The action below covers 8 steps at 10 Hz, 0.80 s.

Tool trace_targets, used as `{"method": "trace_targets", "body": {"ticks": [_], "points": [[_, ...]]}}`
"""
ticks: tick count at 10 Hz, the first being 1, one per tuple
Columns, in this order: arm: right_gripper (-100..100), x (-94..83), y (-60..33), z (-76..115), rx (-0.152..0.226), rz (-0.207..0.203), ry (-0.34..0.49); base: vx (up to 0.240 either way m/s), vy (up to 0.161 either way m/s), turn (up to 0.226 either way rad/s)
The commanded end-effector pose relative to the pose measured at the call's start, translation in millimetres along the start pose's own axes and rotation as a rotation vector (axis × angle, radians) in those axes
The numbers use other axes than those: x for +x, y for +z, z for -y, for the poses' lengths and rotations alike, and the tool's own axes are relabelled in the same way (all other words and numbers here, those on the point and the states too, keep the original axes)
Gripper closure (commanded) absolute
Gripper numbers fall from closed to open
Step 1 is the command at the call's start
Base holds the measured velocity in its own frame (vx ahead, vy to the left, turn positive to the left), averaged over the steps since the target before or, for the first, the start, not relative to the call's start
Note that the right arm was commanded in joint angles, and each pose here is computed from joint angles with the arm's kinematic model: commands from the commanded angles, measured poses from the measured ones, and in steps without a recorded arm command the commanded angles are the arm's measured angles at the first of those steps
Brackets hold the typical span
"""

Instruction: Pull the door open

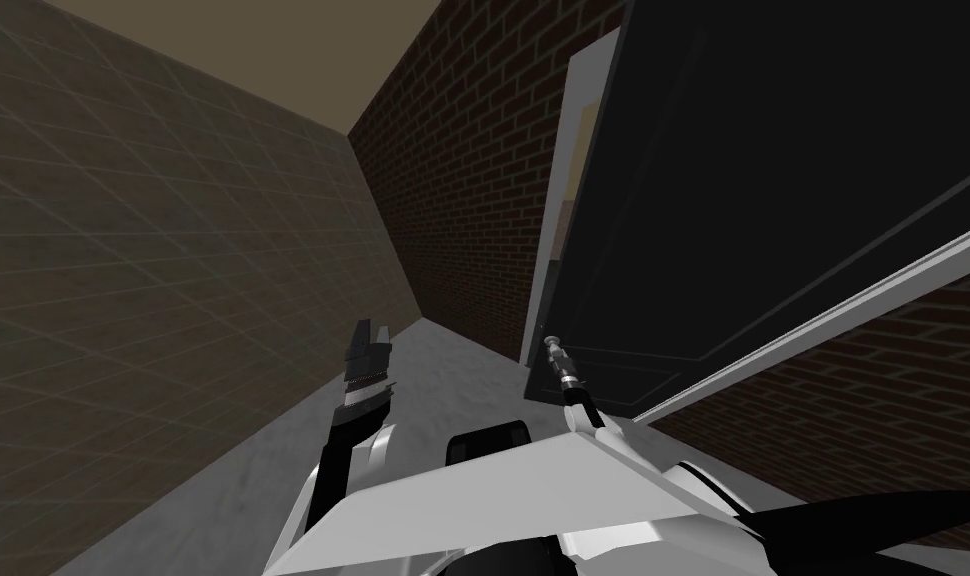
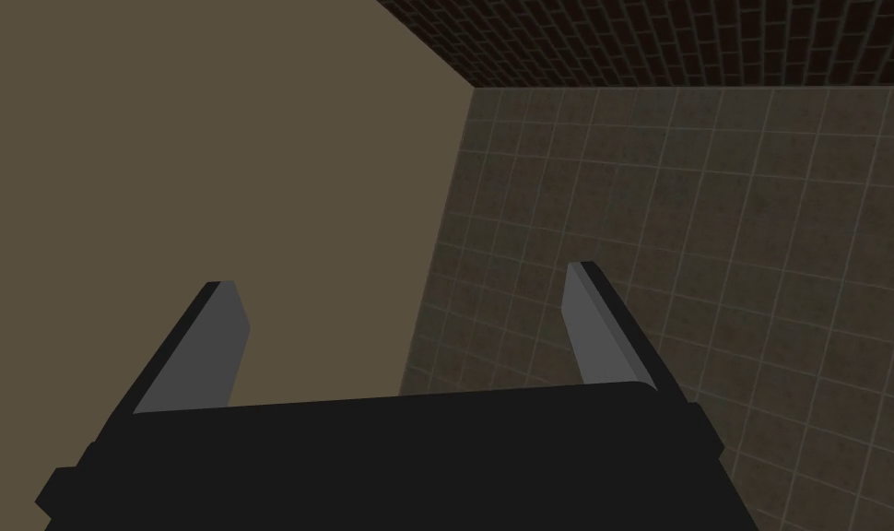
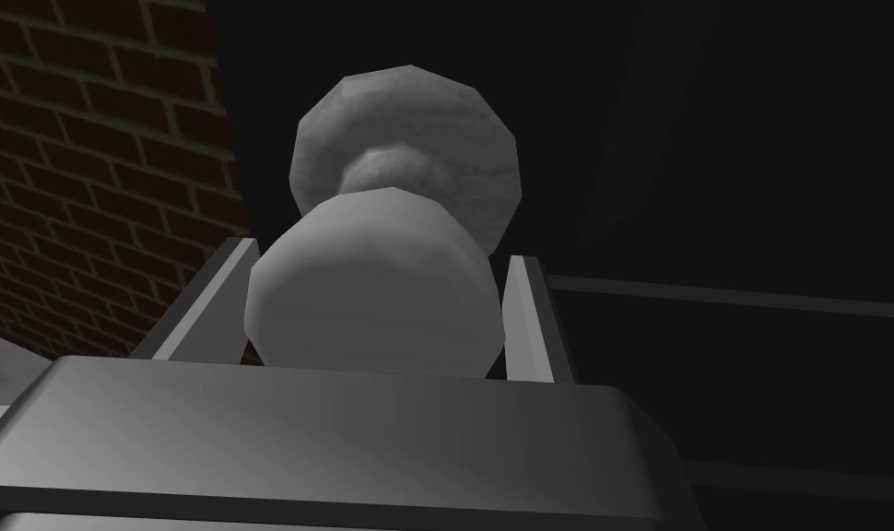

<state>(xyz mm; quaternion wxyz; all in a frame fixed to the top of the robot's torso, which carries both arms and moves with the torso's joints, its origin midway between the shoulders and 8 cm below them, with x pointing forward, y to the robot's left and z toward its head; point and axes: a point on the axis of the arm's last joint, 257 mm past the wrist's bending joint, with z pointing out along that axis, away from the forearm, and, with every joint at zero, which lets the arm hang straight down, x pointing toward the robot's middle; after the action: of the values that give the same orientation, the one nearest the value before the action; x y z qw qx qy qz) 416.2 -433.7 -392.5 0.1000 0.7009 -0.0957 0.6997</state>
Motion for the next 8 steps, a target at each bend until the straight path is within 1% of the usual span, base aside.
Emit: {"method": "trace_targets", "body": {"ticks": [1,2,4,8], "points": [[100,0.0,0.0,0.0,0.0,0.0,0.0,-0.105,-0.012,0.029],[100,-1.5,-4.5,3.8,0.03,0.003,0.002,-0.173,-0.035,0.094],[100,-0.4,-8.1,6.5,0.06,0.0,0.002,-0.215,-0.044,0.101],[100,0.7,-17.6,13.1,0.131,-0.002,0.005,-0.219,-0.013,0.073]]}}
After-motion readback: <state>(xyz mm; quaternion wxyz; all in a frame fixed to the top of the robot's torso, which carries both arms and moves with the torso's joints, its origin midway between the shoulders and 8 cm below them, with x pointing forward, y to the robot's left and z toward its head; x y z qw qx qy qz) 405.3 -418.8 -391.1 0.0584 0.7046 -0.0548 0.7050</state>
